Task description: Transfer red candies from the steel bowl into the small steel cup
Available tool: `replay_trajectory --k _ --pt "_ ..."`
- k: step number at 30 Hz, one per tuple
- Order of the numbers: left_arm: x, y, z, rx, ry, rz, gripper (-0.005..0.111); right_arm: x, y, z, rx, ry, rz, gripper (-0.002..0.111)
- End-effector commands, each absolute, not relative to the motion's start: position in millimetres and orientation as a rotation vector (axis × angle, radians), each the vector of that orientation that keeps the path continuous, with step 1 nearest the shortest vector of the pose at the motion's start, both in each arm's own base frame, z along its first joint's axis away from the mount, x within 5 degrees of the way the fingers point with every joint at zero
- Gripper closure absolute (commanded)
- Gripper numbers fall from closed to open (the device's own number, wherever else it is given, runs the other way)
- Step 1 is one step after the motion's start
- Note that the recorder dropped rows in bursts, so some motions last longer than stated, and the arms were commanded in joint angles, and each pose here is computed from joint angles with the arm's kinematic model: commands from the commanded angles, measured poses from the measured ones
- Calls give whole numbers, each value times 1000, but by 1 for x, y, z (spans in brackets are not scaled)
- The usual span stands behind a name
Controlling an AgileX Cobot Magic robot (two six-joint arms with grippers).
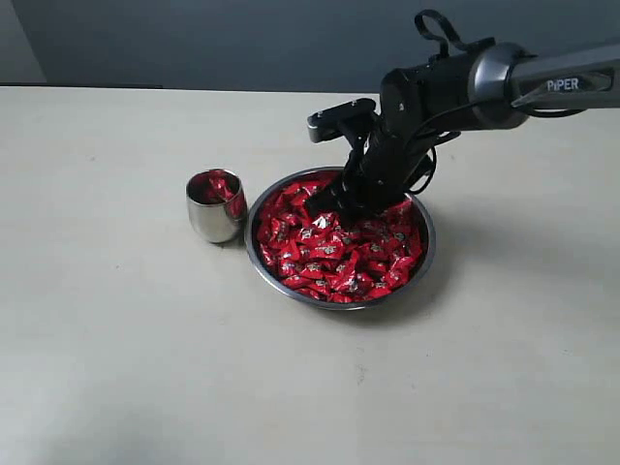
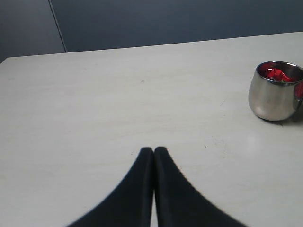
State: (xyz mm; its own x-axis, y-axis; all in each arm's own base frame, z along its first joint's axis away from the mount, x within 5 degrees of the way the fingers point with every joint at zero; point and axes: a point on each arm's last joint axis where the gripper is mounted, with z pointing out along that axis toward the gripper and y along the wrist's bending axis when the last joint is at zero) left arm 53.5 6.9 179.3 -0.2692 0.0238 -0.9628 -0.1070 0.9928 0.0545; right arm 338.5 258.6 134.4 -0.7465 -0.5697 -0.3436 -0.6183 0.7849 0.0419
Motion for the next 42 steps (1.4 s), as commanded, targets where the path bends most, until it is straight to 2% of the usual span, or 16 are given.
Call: replay_trajectory --k 1,2,6,17,20,23,27,30,39,41,42 --pt "53 7 183 -55 1822 124 106 342 257 135 -898 2630 217 97" --pt "53 7 183 -55 1822 124 106 342 257 135 -894 2631 222 109" --pt "53 7 183 -55 1822 124 106 341 257 140 -896 2633 222 108" --pt "53 7 183 -55 1822 124 106 336 254 188 -869 2536 262 108" --pt "53 7 183 -55 1822 124 106 335 253 191 -872 2539 259 108" --pt "53 7 183 -55 1822 124 106 335 251 186 -910 2556 217 102" --pt "53 7 183 -55 1822 124 106 337 252 172 -937 2571 185 76" --pt "53 7 183 -55 1822 124 106 339 253 163 -936 2581 185 62" --pt "53 7 183 -55 1822 124 106 352 250 136 -862 2599 191 62" --pt "53 7 183 -55 1822 124 106 354 247 134 -849 2606 188 67" --pt "53 7 183 -55 1822 124 106 355 246 134 -846 2607 188 74"
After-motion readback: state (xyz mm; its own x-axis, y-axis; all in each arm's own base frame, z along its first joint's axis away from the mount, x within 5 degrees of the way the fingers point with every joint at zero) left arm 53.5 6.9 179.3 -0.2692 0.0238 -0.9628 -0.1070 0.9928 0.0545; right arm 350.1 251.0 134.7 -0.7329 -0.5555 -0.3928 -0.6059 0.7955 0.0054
